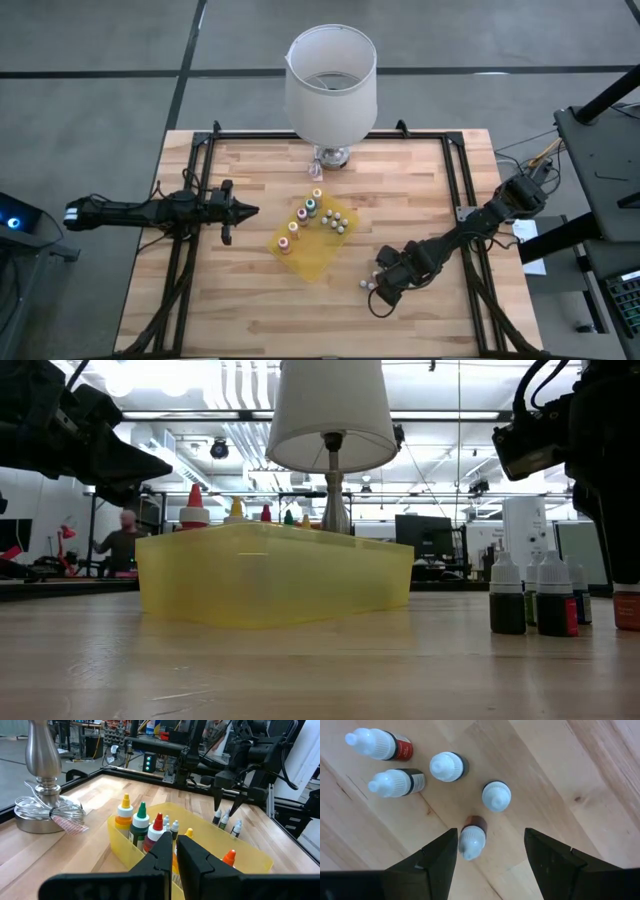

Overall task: Pick & Place food coloring
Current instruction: Put the small orange food coloring bottle into the yellow bin

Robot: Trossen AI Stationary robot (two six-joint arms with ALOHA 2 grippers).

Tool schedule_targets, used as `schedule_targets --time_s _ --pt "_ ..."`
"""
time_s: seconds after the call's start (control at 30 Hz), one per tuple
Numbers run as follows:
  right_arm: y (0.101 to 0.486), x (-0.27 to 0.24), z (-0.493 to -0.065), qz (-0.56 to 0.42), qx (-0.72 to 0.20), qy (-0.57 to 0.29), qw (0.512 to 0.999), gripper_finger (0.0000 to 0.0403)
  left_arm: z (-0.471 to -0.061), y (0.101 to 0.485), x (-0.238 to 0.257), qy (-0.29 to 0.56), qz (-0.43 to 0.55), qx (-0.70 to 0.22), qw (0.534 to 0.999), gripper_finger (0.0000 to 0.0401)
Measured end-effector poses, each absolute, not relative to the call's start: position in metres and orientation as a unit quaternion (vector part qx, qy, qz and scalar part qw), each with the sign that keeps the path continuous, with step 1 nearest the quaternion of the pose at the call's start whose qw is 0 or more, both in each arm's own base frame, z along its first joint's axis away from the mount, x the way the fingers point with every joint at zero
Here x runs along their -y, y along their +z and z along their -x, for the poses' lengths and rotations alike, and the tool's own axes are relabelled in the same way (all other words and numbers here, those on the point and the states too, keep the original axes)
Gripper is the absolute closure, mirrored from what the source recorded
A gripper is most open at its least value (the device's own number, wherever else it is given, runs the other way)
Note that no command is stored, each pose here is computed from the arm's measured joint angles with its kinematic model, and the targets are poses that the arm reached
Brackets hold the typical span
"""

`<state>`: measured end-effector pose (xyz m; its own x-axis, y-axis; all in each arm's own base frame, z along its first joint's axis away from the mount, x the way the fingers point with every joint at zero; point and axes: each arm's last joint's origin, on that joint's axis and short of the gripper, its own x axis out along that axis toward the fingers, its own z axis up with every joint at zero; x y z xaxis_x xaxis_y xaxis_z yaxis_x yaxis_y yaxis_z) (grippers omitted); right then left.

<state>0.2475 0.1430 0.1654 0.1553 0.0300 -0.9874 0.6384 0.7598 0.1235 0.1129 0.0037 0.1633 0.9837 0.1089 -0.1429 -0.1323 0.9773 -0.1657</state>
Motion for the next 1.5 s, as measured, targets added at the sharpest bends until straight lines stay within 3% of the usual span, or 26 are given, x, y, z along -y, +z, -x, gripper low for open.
schedule_targets --time_s 0.47,1.0,1.2,1.5 --pt "0.159 -0.14 -0.246 -0.282 -0.62 -0.211 0.701 0.0194 -0.113 0.163 -0.004 0.061 0.088 -0.067 0.992 0.0401" --pt "0.16 -0.14 -0.246 -0.281 -0.622 -0.209 0.7 0.0309 -0.113 0.163 -0.004 0.061 0.088 -0.067 0.992 0.0401" --pt "0.176 -0.143 -0.251 -0.27 -0.625 -0.198 0.705 0.0343 -0.113 0.163 -0.004 0.061 0.088 -0.067 0.992 0.0401" --pt "0.215 -0.144 -0.264 -0.227 -0.64 -0.145 0.72 0.0343 -0.113 0.163 -0.004 0.061 0.087 -0.07 0.992 0.0401"
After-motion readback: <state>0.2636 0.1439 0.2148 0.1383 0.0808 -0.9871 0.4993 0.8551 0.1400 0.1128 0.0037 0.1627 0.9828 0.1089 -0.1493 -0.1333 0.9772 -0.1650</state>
